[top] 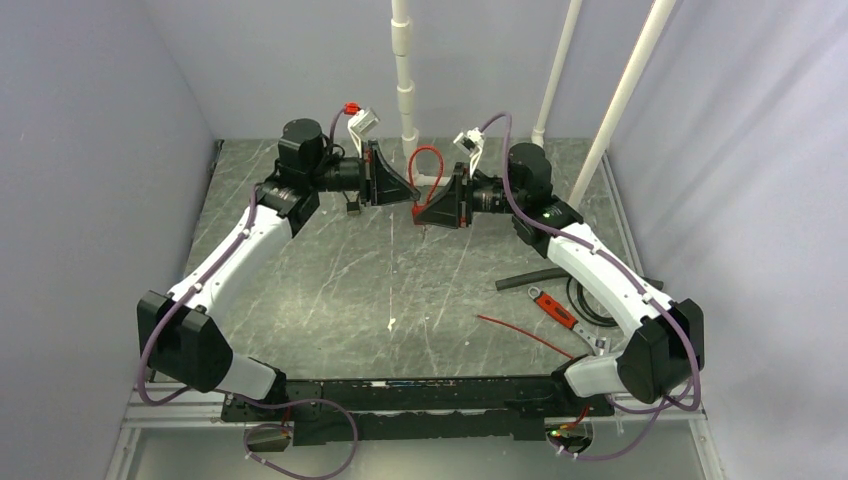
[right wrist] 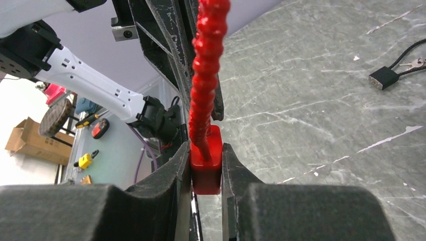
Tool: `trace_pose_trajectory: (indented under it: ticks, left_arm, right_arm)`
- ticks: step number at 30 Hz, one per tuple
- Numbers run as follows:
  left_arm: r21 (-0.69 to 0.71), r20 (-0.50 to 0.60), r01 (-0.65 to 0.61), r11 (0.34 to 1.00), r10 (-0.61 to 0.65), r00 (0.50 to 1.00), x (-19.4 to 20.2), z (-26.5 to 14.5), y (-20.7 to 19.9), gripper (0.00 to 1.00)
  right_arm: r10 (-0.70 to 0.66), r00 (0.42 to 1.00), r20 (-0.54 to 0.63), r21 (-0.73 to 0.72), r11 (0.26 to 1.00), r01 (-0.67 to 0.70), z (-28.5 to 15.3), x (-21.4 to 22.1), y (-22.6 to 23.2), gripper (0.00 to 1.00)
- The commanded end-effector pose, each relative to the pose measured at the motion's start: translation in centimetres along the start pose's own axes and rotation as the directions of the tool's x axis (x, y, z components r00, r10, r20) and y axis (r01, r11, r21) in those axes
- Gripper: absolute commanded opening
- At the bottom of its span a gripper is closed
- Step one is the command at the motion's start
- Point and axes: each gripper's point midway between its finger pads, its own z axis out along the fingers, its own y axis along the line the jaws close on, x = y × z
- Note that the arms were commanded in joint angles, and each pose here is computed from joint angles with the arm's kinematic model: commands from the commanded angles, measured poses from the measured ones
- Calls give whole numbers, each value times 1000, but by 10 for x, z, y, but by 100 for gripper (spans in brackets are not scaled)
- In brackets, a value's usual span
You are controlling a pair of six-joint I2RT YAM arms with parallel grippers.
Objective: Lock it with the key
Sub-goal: Lock the lock.
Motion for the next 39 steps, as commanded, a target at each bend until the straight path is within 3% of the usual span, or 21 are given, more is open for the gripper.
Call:
trace_pose_trajectory:
  ticks: [1,3,5,7,11,14,17,23,39]
  left_arm:
    - [86,-165,87,992,-72,984,45,7,-22,0]
    - [55,-129,-52,997,59,990,25,6,-20,2]
    - [13,-96,-143,990,143,985,5,3,-15,16]
    - [-31,-51,-203,979,201,978,-16,-3,-9,37]
    - [-160,64,-257,953,270,961,-63,-26,3,62]
    - [-283,175,-291,914,347,921,-95,-49,11,62]
    - [-353,222,-332,875,423,879,-95,-58,12,58]
    - [-306,210,-281,910,353,912,-57,-22,10,52]
    - [-235,285,-214,948,278,918,-69,19,12,49]
  right_arm:
    - [-334,869,364,40,938,344,-14,-113,49,0]
    - [-297,880,371,62,953,296,-15,-110,41,0]
    - [-254,889,381,71,967,246,-15,-106,35,0]
    - [-229,893,388,91,973,210,-16,-105,27,0]
    - [-203,888,413,124,978,166,-22,-107,17,0]
    - [-178,878,444,149,981,124,-26,-112,9,0]
    - [-131,857,498,173,984,50,-32,-122,0,0]
    - [-47,831,554,186,980,-68,-34,-130,-14,0]
    - [-17,834,552,148,986,-77,-32,-133,-9,0]
